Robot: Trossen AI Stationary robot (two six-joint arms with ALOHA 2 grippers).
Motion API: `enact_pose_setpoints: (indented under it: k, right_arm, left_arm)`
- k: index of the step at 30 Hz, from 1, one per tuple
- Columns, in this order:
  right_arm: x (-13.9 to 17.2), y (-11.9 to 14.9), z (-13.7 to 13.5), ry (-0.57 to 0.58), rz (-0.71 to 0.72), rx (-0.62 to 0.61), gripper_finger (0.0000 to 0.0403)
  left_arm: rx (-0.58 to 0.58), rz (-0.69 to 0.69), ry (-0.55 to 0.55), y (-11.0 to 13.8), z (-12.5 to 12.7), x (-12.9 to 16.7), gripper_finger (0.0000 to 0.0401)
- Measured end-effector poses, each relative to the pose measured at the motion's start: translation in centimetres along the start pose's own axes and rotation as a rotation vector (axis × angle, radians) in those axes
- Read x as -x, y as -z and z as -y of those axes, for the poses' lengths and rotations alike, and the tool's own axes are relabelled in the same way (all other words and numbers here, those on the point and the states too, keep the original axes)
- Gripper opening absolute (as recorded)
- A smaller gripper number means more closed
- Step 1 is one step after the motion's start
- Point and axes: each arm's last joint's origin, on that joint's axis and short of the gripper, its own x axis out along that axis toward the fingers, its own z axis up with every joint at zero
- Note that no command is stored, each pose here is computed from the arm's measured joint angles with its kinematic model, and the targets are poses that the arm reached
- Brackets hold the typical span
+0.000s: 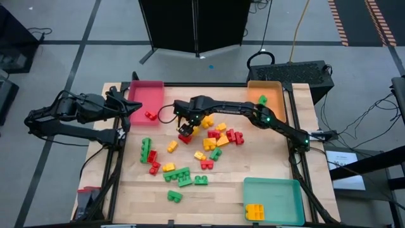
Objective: Sort blocks
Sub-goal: Put the yellow game piece into the blue bin
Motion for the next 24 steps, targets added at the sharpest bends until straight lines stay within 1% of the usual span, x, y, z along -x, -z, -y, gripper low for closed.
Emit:
enact_pose_setpoints:
  k: [2, 5, 7, 12, 15, 20, 24]
  right_arm:
    - [0.2, -0.1, 0.4, -0.005, -0.005, -0.009, 0.0277]
    - [0.3, 0.3, 0.8, 0.023, -0.057, -0.066, 0.0284]
    - [0.3, 0.3, 0.9, 0.032, -0.053, -0.08, 0.0285]
    - [-0.1, 0.2, 0.1, 0.036, -0.006, -0.065, 0.0286]
    - [0.0, -0.2, 0.0, 0.041, 0.035, -0.065, 0.0286]
    - [-0.3, -0.1, -0.1, 0.042, 0.032, -0.059, 0.0287]
    - [-0.8, 0.2, -0.8, 0.032, 0.022, -0.023, 0.0301]
  left_arm:
    - [0.0, 0.0, 0.0, 0.0, 0.0, 0.0, 0.0031]
    - [0.0, 0.0, 0.002, 0.0, 0.0, 0.0, 0.0031]
    - [0.0, -0.001, 0.007, 0.0, 0.0, 0.0, 0.0031]
    - [0.0, -0.001, 0.007, 0.0, 0.0, 0.0, 0.0031]
    - [-0.001, -0.002, 0.01, 0.0, 0.0, 0.0, 0.0031]
    - [-0.001, -0.002, 0.012, 0.0, 0.0, 0.0, 0.0031]
    - [-0.001, -0.005, 0.024, 0.0, 0.1, 0.0, 0.0031]
